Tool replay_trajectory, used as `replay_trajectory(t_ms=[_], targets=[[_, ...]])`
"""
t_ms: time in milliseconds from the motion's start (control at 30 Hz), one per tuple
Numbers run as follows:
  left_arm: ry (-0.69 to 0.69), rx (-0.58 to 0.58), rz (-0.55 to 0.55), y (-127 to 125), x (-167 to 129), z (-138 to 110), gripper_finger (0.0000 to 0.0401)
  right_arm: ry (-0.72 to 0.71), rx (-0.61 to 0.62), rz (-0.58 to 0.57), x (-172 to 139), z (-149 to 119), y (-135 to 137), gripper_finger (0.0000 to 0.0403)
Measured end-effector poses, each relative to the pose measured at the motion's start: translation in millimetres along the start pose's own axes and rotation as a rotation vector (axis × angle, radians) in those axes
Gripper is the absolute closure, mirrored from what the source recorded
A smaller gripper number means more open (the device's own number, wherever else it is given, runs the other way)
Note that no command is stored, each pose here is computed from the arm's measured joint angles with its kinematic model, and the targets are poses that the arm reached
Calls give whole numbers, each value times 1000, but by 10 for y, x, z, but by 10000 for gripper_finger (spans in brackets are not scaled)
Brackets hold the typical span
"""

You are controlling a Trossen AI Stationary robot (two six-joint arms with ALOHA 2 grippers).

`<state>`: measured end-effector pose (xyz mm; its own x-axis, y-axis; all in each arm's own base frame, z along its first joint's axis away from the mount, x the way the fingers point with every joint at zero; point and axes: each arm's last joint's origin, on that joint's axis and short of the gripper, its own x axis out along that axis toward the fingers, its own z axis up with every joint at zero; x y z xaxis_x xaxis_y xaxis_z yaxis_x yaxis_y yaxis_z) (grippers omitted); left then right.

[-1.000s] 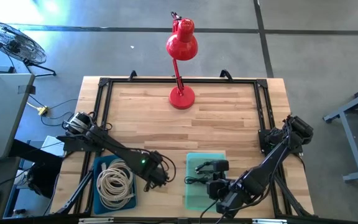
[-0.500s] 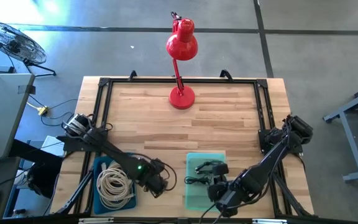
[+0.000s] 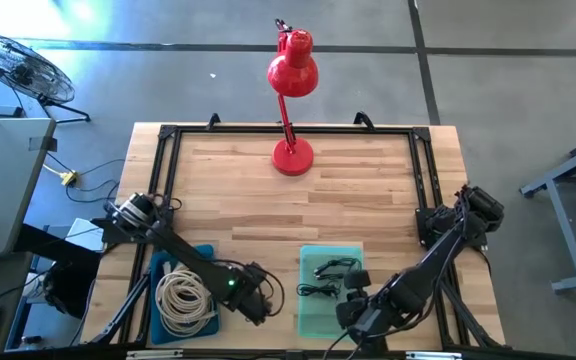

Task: Pick & Place USB Port
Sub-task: Put the black USB cable into the green bin

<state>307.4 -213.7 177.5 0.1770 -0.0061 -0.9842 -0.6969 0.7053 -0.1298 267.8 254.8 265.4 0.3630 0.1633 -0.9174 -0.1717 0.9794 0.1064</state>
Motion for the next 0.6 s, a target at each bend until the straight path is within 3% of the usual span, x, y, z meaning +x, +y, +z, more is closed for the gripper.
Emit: replay_trajectory(t_ms=[300,600], targets=[[7,-33,67,1,250,70,206,4,-30,50,-16,-50,110,277],[64,-37,78,20,251,165,209,14,-70,78,-37,-129,224,277]])
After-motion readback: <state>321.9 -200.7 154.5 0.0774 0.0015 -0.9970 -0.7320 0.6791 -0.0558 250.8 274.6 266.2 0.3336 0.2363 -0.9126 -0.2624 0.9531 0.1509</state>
